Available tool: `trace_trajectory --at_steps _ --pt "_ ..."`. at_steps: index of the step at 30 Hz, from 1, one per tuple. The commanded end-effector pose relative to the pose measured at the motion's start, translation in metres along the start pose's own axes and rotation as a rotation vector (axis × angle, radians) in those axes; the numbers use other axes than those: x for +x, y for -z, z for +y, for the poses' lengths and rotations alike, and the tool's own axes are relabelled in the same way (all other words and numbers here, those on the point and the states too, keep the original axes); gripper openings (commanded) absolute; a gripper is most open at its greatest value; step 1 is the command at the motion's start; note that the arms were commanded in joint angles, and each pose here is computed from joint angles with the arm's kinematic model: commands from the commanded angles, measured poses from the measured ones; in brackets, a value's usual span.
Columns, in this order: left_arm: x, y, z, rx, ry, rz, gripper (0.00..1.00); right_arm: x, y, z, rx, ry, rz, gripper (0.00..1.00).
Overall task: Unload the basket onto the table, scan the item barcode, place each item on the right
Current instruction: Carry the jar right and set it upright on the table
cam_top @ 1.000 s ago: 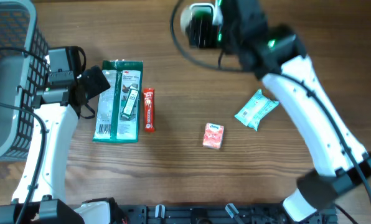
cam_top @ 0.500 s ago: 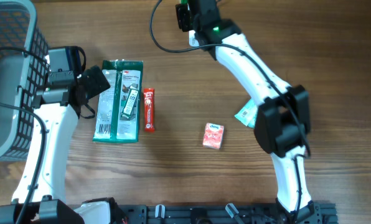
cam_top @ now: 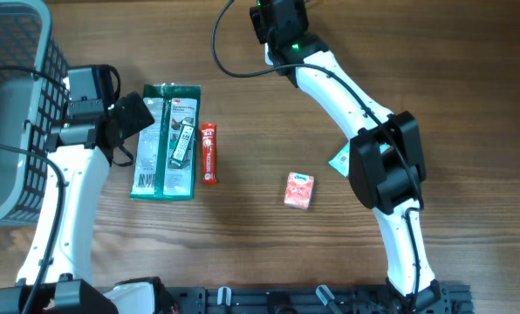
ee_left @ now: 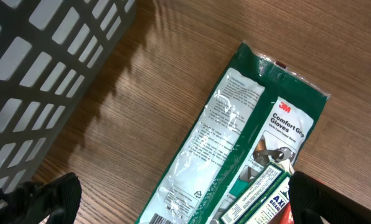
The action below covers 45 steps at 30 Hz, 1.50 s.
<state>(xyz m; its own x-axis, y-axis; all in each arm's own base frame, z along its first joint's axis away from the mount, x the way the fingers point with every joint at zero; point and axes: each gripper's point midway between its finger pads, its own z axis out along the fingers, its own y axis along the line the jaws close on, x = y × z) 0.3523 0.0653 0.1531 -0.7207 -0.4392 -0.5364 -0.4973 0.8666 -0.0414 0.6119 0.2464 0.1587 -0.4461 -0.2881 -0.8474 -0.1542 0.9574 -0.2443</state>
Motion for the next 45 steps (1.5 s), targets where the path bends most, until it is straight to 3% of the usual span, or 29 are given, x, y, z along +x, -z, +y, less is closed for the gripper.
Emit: trace_trajectory --at_steps 1,13,19,23,28,32,36,45 --pt "-0.002 0.002 0.001 0.003 0.014 -0.007 1.0 0.021 -0.01 -0.009 0.045 -0.005 0.041 0.04" --pt "-0.002 0.002 0.001 0.003 0.014 -0.007 1.0 0.023 -0.011 -0.028 0.047 -0.142 0.058 0.04" --pt "-0.002 0.002 0.001 0.003 0.014 -0.007 1.0 -0.035 0.043 -0.07 0.101 -0.18 -0.013 0.04" --pt "-0.002 0.002 0.001 0.002 0.014 -0.007 1.0 -0.047 0.101 -0.114 0.133 -0.273 0.051 0.04" --pt "-0.002 0.002 0.001 0.003 0.014 -0.007 1.0 -0.002 0.155 -0.154 0.126 -0.383 0.293 0.04" --pt "-0.002 0.002 0.001 0.003 0.014 -0.007 1.0 0.087 0.189 -0.187 0.09 -0.454 0.68 0.04" --pt "-0.002 0.002 0.001 0.003 0.014 -0.007 1.0 0.151 0.208 -0.229 0.169 -0.535 0.942 0.04" --pt "-0.002 0.002 0.001 0.003 0.014 -0.007 1.0 0.218 0.206 -0.272 0.231 -0.663 1.16 0.04"
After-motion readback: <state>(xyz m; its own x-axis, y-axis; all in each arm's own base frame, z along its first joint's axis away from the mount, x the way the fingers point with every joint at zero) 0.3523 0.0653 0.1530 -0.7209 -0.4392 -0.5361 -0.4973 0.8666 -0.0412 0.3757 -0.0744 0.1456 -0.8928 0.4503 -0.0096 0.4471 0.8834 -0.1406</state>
